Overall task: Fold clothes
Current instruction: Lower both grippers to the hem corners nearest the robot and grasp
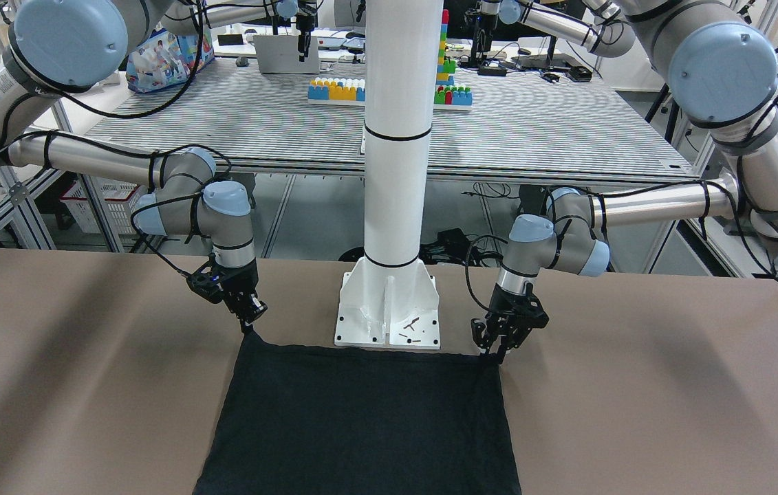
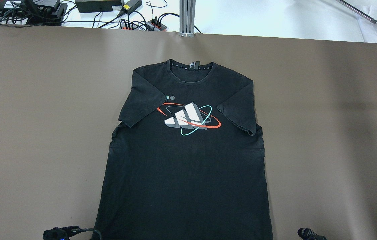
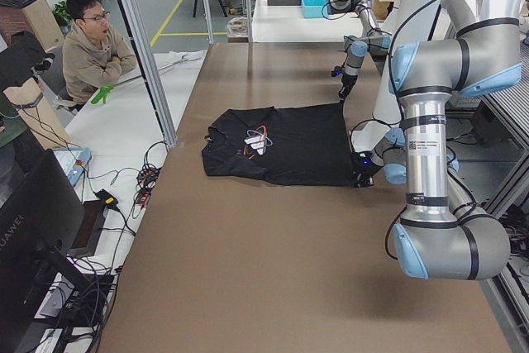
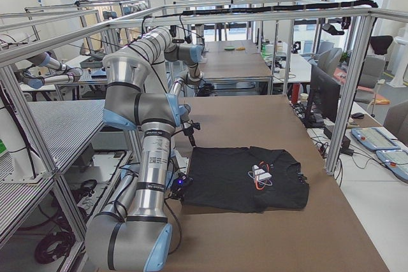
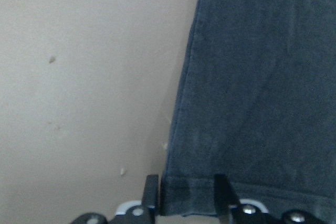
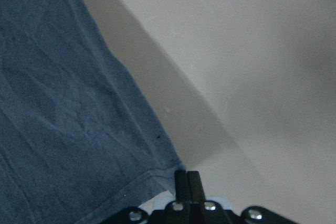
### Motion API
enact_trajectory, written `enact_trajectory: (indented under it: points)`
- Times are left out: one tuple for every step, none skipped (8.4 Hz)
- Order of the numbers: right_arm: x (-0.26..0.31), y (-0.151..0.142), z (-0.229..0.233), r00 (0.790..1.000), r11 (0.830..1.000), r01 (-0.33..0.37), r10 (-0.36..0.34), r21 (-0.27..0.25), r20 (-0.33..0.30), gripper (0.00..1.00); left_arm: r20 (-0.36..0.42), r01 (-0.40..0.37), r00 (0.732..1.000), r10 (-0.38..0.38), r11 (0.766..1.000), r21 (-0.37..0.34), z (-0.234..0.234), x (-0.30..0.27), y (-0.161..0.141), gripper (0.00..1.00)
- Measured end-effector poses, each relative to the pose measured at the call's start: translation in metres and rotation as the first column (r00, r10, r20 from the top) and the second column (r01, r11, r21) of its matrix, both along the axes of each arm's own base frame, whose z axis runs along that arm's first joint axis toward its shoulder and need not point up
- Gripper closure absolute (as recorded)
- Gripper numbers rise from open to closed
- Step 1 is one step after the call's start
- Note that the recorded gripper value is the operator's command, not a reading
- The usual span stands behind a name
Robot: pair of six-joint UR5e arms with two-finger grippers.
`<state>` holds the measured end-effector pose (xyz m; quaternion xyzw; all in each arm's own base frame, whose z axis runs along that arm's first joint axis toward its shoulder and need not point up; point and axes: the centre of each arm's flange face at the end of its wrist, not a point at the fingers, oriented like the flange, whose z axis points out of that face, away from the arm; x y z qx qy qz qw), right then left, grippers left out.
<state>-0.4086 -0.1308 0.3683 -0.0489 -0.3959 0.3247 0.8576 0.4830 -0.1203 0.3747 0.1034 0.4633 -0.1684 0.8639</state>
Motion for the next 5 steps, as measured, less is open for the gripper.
enact_trajectory:
  points:
    - [0.0000,0.0000,-0.0004,1.000,1.000,0.000,0.000,-0.001,0.001,1.00,-0.001,-0.003,1.000,0.003,1.000,0.001,-0.0002,0.0003,0.0023,0.53]
    - [-0.0001,0.0002,-0.0007,1.000,1.000,-0.004,0.004,-0.004,0.003,1.00,-0.001,-0.003,1.000,0.003,1.000,0.004,-0.0004,0.0006,0.0040,0.54]
    - [0.0000,0.0001,-0.0008,1.000,1.000,-0.009,0.009,-0.009,0.004,1.00,0.000,-0.002,1.000,0.002,1.000,0.006,0.0001,0.0009,0.0050,0.71]
    - [0.0000,0.0000,-0.0007,1.000,1.000,-0.013,0.013,-0.013,0.004,1.00,0.000,-0.002,1.000,0.002,1.000,0.007,0.0004,0.0012,0.0057,0.90]
    - [-0.0001,-0.0001,-0.0005,1.000,1.000,-0.015,0.015,-0.014,0.004,1.00,0.000,-0.002,1.000,0.002,1.000,0.007,0.0005,0.0013,0.0057,1.00]
